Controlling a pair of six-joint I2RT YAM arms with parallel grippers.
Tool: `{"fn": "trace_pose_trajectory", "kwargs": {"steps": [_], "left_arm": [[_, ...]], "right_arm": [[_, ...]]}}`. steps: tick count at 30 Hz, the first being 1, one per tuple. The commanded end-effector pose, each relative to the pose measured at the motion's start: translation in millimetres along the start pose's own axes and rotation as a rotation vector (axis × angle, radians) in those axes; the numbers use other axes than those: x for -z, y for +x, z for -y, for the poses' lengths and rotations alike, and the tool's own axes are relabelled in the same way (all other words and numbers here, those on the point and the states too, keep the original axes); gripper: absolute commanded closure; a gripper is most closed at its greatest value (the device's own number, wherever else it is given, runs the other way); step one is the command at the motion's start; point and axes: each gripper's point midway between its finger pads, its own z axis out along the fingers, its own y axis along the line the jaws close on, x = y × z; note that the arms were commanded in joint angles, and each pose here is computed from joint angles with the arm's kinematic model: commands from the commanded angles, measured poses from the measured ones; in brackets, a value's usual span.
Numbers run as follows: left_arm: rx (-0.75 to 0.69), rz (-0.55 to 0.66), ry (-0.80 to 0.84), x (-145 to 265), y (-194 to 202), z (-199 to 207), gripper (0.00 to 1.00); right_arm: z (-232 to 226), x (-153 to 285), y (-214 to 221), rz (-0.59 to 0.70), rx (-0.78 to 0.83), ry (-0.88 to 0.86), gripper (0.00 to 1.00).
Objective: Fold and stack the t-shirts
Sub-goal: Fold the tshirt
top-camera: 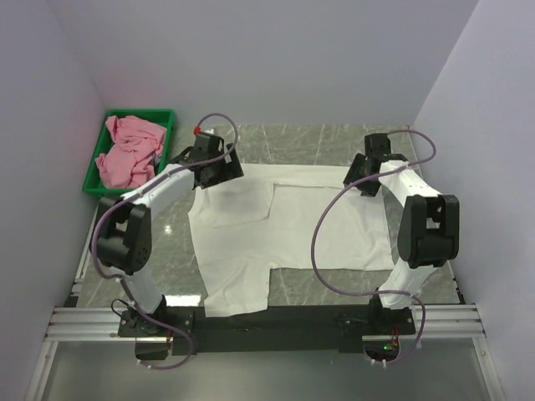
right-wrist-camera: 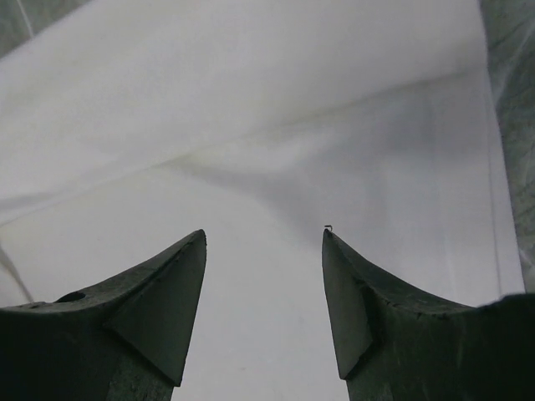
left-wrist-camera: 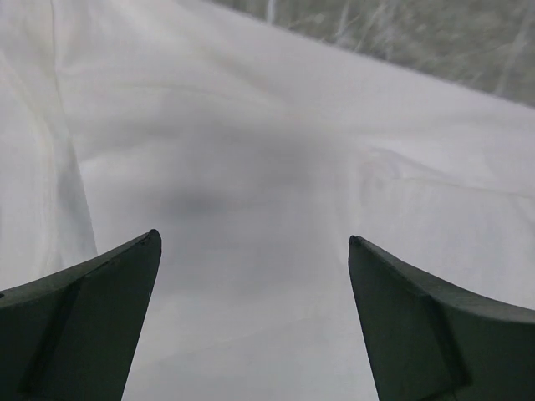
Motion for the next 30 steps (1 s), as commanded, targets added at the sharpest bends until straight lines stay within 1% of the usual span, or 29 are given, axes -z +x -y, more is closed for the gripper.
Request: {"fn": "trace_pose_trajectory", "kwargs": {"steps": [1,3,4,7,11,12,16,17,19,20,21,22,23,24,25,26,27,29,30], "left_arm": [[0.02,-0.072,-0.08,-20,23,-15,0.01],[0.002,-0.094,-0.096,-27,34,-15,0.01],[-0.004,-0.117,-0.114,-35,42,-19,0.01],[-0.014,-0.146,-0.156,-50,51,-29,0.01],[-0.034,-0.175,-0.201,-67,57,-38,0.01],[-0.037,-0.183,-0.207,-74,57,-38,0.0],[-0.029,-0.221,-0.238,-90,59,-48,0.01],[-0.02,-0.216,-0.236,-94,53,-49,0.01],[-0.009,-0.234,-0.247,-102,54,-57,0.01],[0.004,-0.221,-0.24,-106,44,-58,0.01],[0.008,-0.241,-0.244,-111,47,-62,0.01],[0.006,-0.246,-0.245,-115,46,-64,0.01],[0.01,-0.227,-0.234,-119,33,-62,0.01],[0.009,-0.242,-0.236,-126,36,-64,0.01],[-0.001,-0.247,-0.232,-130,34,-64,0.0],[0.0,-0.225,-0.214,-133,22,-59,0.01],[0.004,-0.24,-0.206,-141,25,-60,0.0],[0.012,-0.211,-0.178,-147,9,-54,0.01],[0.021,-0.216,-0.167,-151,9,-53,0.01]], "right_arm": [[-8,-5,16,-0.052,0.042,0.038,0.35],[-6,-12,26,-0.085,0.055,0.061,0.36],[-6,-15,26,-0.09,0.063,0.067,0.36],[-6,-25,21,-0.085,0.08,0.091,0.36],[-6,-42,20,-0.115,0.095,0.119,0.36],[-9,-43,13,-0.107,0.095,0.118,0.37],[-12,-60,13,-0.158,0.114,0.131,0.38],[-12,-63,12,-0.167,0.117,0.131,0.38],[-17,-71,7,-0.192,0.132,0.121,0.39],[-19,-73,5,-0.199,0.135,0.119,0.39],[-22,-74,-9,-0.179,0.135,0.11,0.4],[-19,-81,-6,-0.205,0.136,0.123,0.41],[-19,-83,-10,-0.204,0.133,0.12,0.41],[-26,-83,-25,-0.177,0.128,0.103,0.41],[-21,-91,-25,-0.194,0.12,0.113,0.42],[-23,-94,-30,-0.19,0.117,0.108,0.42],[-24,-100,-44,-0.169,0.11,0.102,0.42],[-27,-105,-56,-0.149,0.108,0.091,0.42],[-32,-104,-71,-0.111,0.113,0.079,0.42]]}}
